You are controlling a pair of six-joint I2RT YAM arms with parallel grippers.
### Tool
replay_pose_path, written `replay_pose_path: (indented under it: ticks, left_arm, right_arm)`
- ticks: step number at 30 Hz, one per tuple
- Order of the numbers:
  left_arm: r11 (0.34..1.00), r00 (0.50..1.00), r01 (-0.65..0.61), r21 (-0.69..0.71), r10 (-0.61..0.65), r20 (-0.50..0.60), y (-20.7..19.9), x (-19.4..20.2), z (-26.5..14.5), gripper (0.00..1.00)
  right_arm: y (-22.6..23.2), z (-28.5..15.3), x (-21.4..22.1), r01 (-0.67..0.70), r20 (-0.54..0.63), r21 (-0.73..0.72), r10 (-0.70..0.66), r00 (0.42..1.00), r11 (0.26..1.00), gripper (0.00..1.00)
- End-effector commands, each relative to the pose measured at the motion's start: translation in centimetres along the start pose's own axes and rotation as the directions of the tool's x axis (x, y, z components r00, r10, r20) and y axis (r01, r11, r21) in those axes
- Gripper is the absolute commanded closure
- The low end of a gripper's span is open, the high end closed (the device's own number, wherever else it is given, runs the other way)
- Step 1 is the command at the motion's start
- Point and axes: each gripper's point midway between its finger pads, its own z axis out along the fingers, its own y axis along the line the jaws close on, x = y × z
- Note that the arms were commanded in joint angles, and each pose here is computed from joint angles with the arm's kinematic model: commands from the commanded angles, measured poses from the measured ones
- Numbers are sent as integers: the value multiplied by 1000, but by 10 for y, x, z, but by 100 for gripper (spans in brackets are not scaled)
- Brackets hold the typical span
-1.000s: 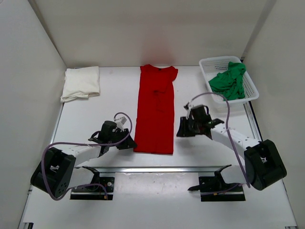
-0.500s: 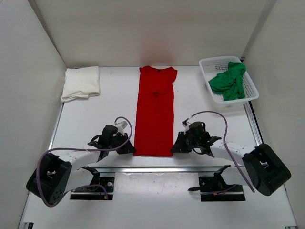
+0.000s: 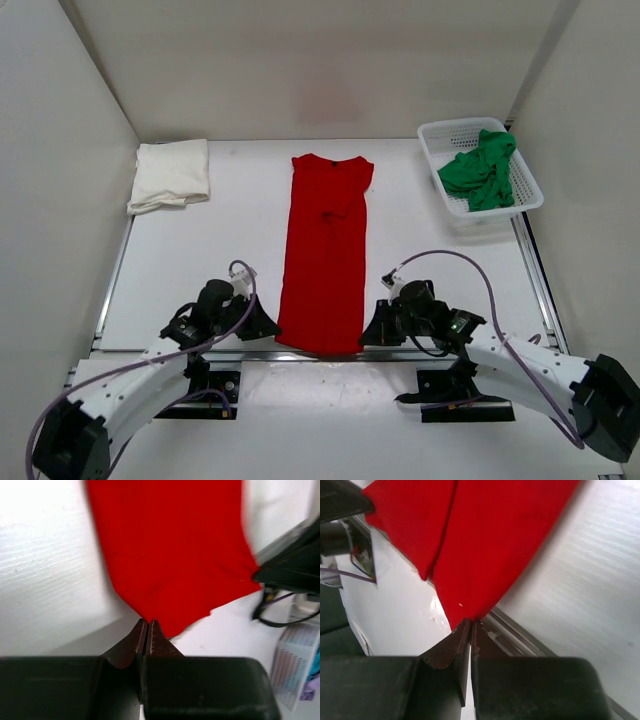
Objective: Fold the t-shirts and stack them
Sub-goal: Grab the bottom of the folded rectangular tshirt with both arms, then fold the folded rectangular tshirt in 1/3 of the way
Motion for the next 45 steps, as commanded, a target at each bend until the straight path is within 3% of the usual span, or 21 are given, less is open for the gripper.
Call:
replay_pose_path:
  ticks: [1,5,9,15,24,28,31,36,41,43,45]
  left_arm:
    - [997,997,57,52,-60,55,-22,-16,-21,100]
    - [997,988,18,71,-29,151,-42,-70,-28,100]
    - [999,971,-35,41,24,236,-61,-134,-14,100]
    - [1000,941,-3,3,2,339,-67,-236,16,100]
    - [993,926,93,-76,-58,372,-22,-314,65,100]
    - [991,935,116,-70,-85,343,-6,-324,89,100]
    - [992,934,117,-54,-92,344,-6,-332,98,94]
    - [985,891,137,108,-171,421,-31,-346,71,70]
    - [989,878,88,115,-131,460,-63,-329,47,65]
    - [991,887,66,117,-113,449,-68,-307,48,67]
    - [994,909,73,84,-101,405,-60,-271,56,68]
  right_arm:
    - [-1,-12,-16,-43,80,43,39,996,998,100]
    - [14,-30,-81,30,195,8,-31,980,1000,100]
    - [13,-37,-163,121,293,84,-140,946,989,100]
    - [-5,-34,-267,105,371,94,-132,919,990,100]
    - [-60,12,-337,25,326,89,-52,944,996,100]
    - [-77,21,-354,-9,321,114,-28,947,993,99]
    - [-80,26,-364,-2,324,110,-34,945,994,97]
    - [-69,12,-377,7,344,131,-52,938,991,79]
    - [-61,-16,-372,30,419,226,-125,899,974,54]
    - [-59,-14,-360,31,422,233,-130,897,972,54]
    - [-49,-4,-337,66,404,189,-139,904,980,80]
